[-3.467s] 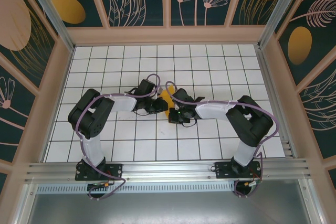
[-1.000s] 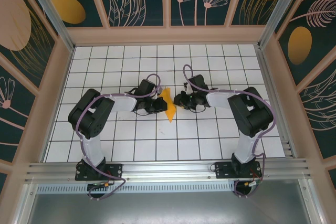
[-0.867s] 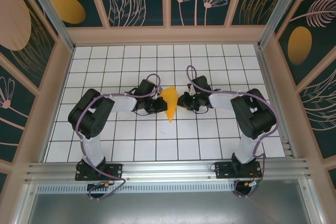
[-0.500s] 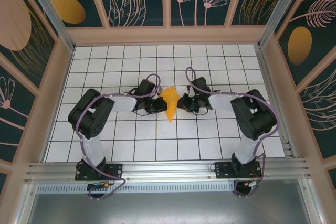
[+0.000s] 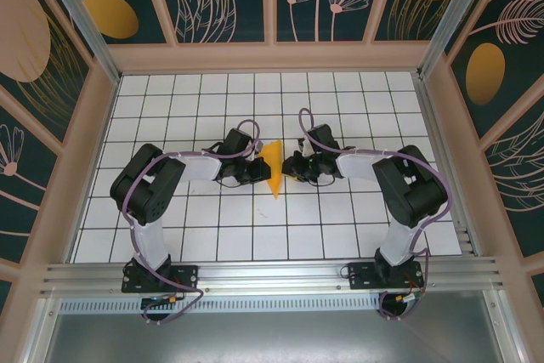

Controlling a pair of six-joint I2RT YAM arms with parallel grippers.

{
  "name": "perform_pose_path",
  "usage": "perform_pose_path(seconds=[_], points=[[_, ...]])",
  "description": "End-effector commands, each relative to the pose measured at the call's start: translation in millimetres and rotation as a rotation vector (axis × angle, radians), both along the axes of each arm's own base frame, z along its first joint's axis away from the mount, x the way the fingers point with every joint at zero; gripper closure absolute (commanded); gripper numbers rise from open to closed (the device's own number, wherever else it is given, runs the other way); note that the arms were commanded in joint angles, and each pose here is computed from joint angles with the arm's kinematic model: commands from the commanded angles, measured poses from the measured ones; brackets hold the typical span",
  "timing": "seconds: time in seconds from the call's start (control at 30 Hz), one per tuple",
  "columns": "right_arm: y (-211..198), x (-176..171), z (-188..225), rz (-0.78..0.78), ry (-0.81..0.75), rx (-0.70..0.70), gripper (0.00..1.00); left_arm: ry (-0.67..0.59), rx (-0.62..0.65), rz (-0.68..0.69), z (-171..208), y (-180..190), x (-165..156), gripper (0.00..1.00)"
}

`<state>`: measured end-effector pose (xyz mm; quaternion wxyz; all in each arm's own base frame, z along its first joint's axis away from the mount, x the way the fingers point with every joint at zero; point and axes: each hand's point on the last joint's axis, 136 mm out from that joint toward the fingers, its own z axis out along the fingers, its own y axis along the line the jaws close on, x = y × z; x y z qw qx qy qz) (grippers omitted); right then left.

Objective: Fold a paper plane with a square sheet of paper (fold left side to right side)
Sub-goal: Fold the wing for the fifth time at the center of the table.

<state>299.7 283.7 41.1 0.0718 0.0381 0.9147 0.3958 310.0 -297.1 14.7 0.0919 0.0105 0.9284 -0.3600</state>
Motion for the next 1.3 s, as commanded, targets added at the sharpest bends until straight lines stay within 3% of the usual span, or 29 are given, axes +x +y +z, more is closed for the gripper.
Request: perform_pose_path(seconds=[0.0,0.97,1.27], points=[[12,-1,16,0.007,-0.015,0.081,0.79,-0.011,0.075,0.018,-18,11,2,0.84],[23,2,-9,0.024,0.014,0.02,0.74,-0.051,0.08,0.025,-3,14,6,0.89],[24,2,-11,0.024,0.014,0.02,0.74,-0.096,0.076,0.027,18,18,8,0.83]])
